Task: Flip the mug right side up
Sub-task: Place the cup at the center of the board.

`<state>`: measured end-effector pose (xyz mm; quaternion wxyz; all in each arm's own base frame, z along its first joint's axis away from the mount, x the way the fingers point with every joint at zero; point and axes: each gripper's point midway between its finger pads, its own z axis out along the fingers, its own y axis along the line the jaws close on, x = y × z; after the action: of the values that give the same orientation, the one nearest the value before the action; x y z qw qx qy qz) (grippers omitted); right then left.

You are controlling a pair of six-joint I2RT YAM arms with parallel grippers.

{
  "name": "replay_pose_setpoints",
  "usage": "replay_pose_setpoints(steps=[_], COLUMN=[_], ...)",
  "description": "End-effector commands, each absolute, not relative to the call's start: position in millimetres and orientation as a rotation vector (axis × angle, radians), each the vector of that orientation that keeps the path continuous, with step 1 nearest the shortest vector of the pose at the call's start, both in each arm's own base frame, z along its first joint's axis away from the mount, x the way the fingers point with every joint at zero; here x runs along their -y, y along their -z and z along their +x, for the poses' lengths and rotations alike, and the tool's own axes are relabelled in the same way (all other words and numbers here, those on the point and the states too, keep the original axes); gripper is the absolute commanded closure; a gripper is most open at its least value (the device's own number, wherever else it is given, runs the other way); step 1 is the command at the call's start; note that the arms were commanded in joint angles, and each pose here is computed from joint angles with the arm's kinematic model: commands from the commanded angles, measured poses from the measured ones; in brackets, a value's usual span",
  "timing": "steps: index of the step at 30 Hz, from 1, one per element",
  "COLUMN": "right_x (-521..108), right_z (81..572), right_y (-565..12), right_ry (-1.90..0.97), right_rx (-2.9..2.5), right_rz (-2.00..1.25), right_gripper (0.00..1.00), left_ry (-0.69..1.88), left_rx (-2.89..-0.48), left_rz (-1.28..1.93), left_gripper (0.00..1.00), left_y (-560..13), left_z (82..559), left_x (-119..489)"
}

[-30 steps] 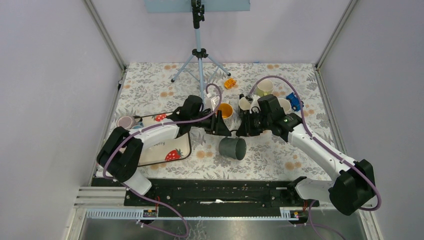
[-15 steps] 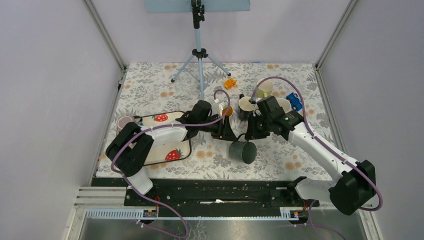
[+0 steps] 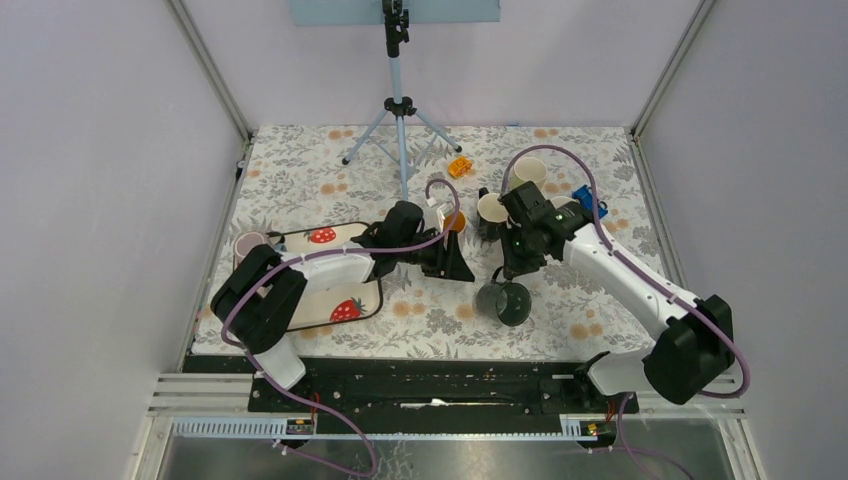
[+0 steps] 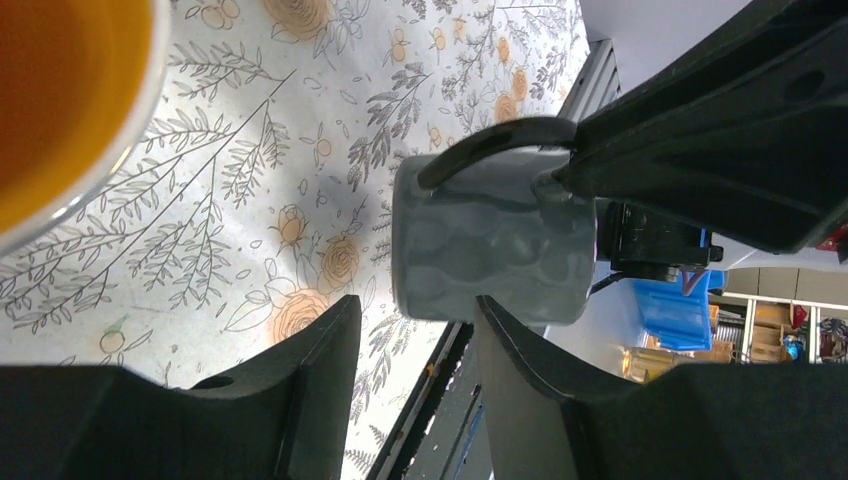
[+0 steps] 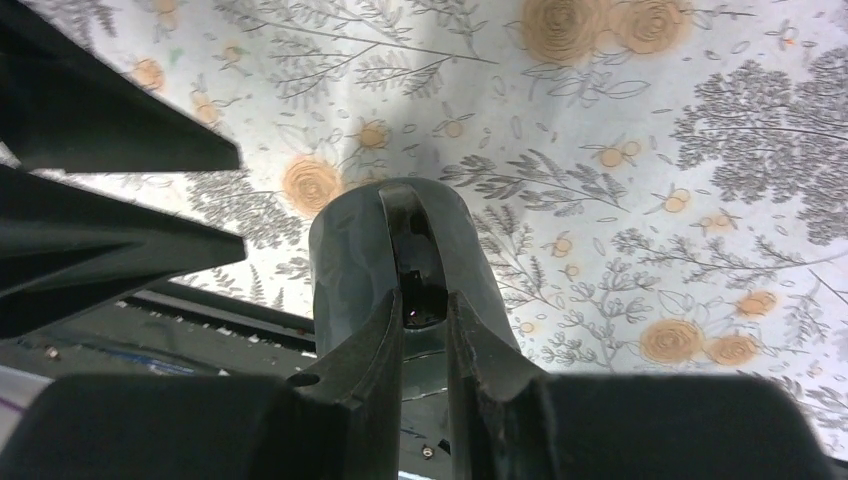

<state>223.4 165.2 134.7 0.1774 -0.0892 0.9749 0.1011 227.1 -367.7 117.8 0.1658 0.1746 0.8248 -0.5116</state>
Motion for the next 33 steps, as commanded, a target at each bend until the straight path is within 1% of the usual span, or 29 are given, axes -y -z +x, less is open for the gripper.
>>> replay_pose_setpoints(steps=[1, 6, 16, 33], right_x=[-154.5, -146.6, -110.3, -103.7], right_z=[237.2, 247.9, 266.1, 295.4], right_y=[-145.5, -140.8, -139.0, -114.1], right_ry=[-0.134, -0.043, 0.118, 0.196], right_rx=[-2.752, -2.773, -2.835, -2.938], right_rz=[-0.240, -0.213, -0.143, -0.149], right_gripper=[1.00, 1.00, 1.00, 1.00], left_ry=[1.425, 1.392, 1.360, 1.371], left_rx=[-2.290, -2.297, -2.302, -2.275], left_rz=[0.502, 0.532, 0.589, 0.643], left_gripper=[0.50, 0.50, 0.49, 0.48], left_y=[-142.7, -153.2, -168.1, -177.8], left_z=[230.9, 227.0, 219.6, 206.1], left_x=[365.6, 359.5, 352.0, 343.1])
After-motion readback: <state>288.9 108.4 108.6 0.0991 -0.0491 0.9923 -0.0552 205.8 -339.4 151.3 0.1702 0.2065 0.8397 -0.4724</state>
